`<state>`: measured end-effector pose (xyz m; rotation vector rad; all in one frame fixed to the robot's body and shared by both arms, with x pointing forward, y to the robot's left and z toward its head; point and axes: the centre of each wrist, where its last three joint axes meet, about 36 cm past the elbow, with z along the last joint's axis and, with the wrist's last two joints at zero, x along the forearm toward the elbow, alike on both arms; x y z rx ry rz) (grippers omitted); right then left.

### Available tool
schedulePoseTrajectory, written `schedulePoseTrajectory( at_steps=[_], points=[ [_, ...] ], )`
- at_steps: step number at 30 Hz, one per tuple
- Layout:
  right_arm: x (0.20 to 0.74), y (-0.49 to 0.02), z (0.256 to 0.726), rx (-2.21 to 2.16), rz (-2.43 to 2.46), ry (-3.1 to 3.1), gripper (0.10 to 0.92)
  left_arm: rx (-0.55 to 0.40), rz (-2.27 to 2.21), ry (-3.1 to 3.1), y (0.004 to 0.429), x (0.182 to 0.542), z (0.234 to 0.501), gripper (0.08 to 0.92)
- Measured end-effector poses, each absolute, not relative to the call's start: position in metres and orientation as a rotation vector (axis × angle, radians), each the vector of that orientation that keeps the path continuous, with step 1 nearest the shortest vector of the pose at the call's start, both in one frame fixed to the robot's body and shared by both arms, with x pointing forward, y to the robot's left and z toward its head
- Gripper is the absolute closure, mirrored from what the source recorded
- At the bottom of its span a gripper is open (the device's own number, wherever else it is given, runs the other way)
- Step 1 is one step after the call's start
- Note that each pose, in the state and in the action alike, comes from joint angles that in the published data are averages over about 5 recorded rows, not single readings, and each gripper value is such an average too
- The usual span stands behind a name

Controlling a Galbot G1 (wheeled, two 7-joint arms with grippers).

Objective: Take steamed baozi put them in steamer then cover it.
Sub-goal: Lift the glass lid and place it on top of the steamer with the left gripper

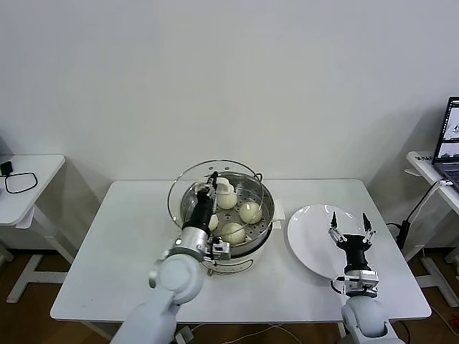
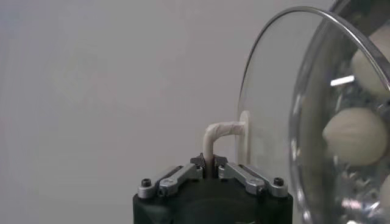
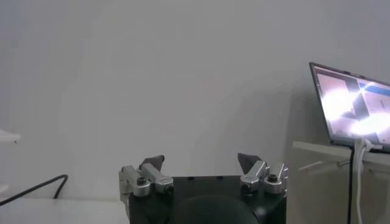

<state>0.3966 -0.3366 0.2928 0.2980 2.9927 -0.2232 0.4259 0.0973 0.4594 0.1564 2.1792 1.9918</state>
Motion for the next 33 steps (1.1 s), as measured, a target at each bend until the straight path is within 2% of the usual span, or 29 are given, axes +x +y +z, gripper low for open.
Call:
schedulePoseTrajectory(
  at_steps=[14, 33],
  points=[
    [0.402, -0.332, 0.289, 0.304, -0.203, 2.998, 0.200, 0.199, 2.046, 2.171, 0.064, 0.428, 0.445, 0.810],
    [0.405, -0.332, 0.287, 0.304, -0.201, 3.003, 0.200, 0.218, 2.113, 2.141, 0.053, 0.434, 0.429, 0.810]
  ],
)
